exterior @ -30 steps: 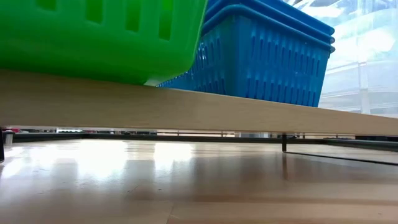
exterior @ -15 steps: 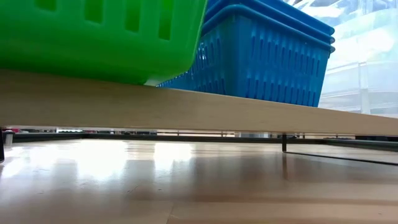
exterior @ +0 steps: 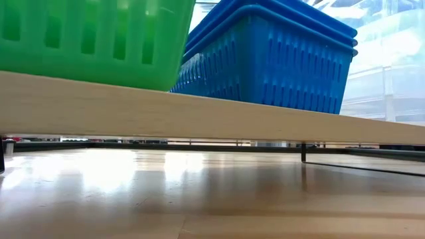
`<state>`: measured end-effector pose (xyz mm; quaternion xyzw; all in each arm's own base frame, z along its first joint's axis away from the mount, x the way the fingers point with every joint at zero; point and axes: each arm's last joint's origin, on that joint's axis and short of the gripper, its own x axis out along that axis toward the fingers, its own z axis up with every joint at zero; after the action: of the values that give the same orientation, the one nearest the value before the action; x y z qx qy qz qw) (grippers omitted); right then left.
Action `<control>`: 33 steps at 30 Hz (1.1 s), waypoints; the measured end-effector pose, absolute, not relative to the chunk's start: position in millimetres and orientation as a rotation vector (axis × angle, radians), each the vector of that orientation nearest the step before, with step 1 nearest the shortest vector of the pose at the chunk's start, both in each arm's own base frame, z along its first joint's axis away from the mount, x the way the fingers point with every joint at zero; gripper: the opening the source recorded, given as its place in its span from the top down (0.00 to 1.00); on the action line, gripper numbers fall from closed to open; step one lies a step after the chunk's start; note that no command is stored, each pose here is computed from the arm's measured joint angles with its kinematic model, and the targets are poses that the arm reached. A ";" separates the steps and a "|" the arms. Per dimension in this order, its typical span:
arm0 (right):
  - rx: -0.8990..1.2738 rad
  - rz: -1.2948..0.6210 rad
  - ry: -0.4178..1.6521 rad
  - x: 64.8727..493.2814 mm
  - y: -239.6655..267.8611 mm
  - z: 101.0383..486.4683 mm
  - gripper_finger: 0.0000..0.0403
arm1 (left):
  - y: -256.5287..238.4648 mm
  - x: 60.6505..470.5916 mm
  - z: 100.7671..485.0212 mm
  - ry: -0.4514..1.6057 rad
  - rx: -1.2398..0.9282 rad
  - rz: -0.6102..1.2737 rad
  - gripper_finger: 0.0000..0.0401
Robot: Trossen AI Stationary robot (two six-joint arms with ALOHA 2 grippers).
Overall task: Stack baskets on shelf by color
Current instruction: Stack the green basket on top of the other green baskets on the shelf, then return to Home Position
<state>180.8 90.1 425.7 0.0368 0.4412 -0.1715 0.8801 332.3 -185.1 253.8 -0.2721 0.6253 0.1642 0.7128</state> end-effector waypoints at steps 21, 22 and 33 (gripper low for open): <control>0.099 -0.367 0.914 180.8 90.4 425.7 0.74 | -161.7 339.5 253.0 1.357 -0.612 0.491 1.00; 0.100 -0.367 0.914 180.8 90.4 425.8 0.74 | -161.8 339.1 253.0 1.365 -0.614 0.489 1.00; 0.095 -0.314 0.834 188.6 94.6 430.5 0.74 | -164.3 341.3 301.9 1.335 -0.680 0.382 1.00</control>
<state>188.6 94.6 430.5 0.0461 0.4034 -0.1520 0.9011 341.3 -164.3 301.9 -0.3069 0.6028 0.1724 0.7160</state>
